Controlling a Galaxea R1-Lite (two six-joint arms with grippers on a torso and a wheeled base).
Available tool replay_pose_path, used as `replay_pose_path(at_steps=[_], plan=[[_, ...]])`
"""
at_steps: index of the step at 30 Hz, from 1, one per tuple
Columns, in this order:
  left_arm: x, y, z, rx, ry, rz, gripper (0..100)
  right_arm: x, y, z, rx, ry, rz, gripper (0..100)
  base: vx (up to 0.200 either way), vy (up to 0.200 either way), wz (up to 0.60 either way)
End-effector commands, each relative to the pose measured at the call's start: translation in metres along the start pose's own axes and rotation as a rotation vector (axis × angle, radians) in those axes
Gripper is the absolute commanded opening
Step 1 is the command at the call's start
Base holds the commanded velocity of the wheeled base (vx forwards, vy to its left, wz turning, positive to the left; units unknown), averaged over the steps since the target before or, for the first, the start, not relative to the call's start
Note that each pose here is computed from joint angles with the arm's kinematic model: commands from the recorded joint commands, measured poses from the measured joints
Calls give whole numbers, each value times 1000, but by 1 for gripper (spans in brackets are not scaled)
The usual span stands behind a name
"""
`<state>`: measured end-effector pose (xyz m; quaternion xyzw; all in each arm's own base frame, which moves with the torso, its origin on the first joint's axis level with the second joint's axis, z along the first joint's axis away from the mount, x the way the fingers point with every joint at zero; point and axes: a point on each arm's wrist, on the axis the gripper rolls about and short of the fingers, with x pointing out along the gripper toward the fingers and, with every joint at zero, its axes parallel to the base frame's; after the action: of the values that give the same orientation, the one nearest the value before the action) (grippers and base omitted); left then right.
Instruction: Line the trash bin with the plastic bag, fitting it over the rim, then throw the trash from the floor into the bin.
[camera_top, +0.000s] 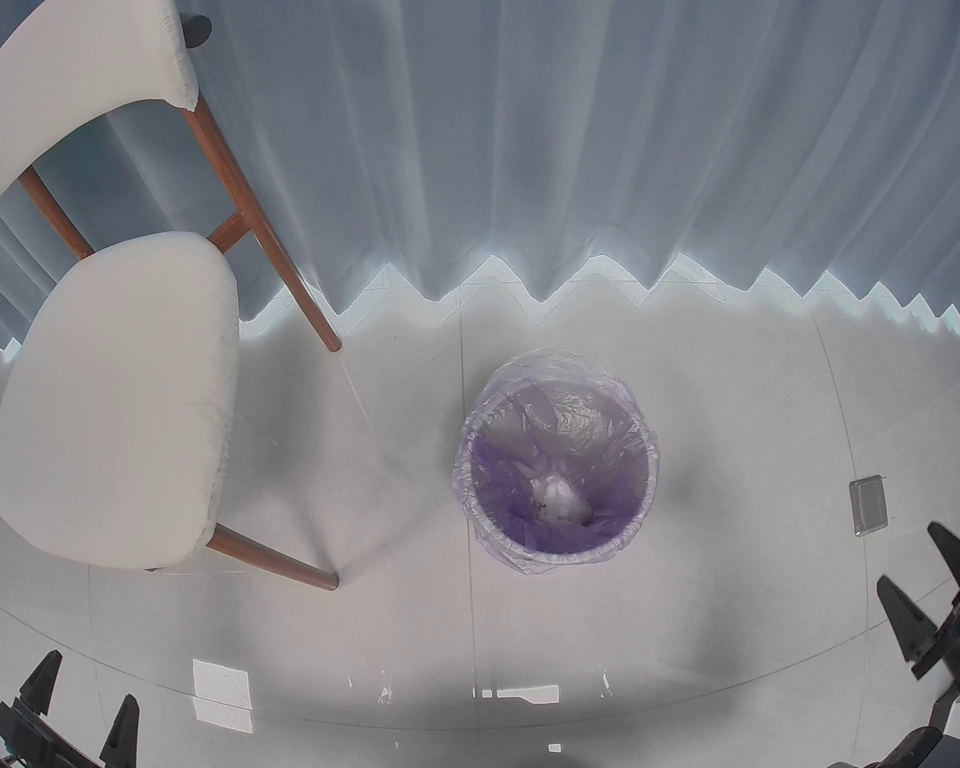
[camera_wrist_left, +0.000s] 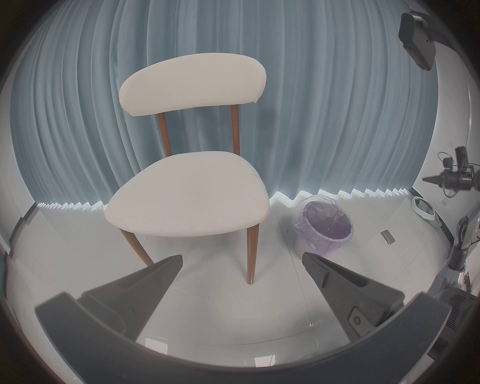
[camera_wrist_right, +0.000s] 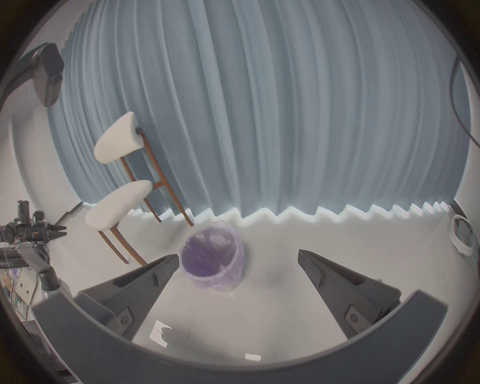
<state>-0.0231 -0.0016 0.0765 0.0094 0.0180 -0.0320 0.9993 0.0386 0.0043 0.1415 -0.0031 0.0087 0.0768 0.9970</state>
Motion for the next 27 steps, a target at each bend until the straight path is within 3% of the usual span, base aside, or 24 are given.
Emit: replay_pose_path(at_steps=[1,5,11,17,27], plan=[[0,0,-5,0,3,-1,100,-62,4,-61,72,-53,-250,100,0,0,0],[0,0,-5,-2,2,-1,100,-62,4,-61,64,-46,-242,100,0,0,0],[0,0,-5,0,2,-1,100,-62,6,-62,-35,-32,-130,100,0,0,0],[0,0,-5,-5,2,-2,100,-60,6,-67,10,-12,-129,100,0,0,0],[0,0,-5,-3,2,-2,100,-60,6,-67,3,-16,-135,100,0,0,0]])
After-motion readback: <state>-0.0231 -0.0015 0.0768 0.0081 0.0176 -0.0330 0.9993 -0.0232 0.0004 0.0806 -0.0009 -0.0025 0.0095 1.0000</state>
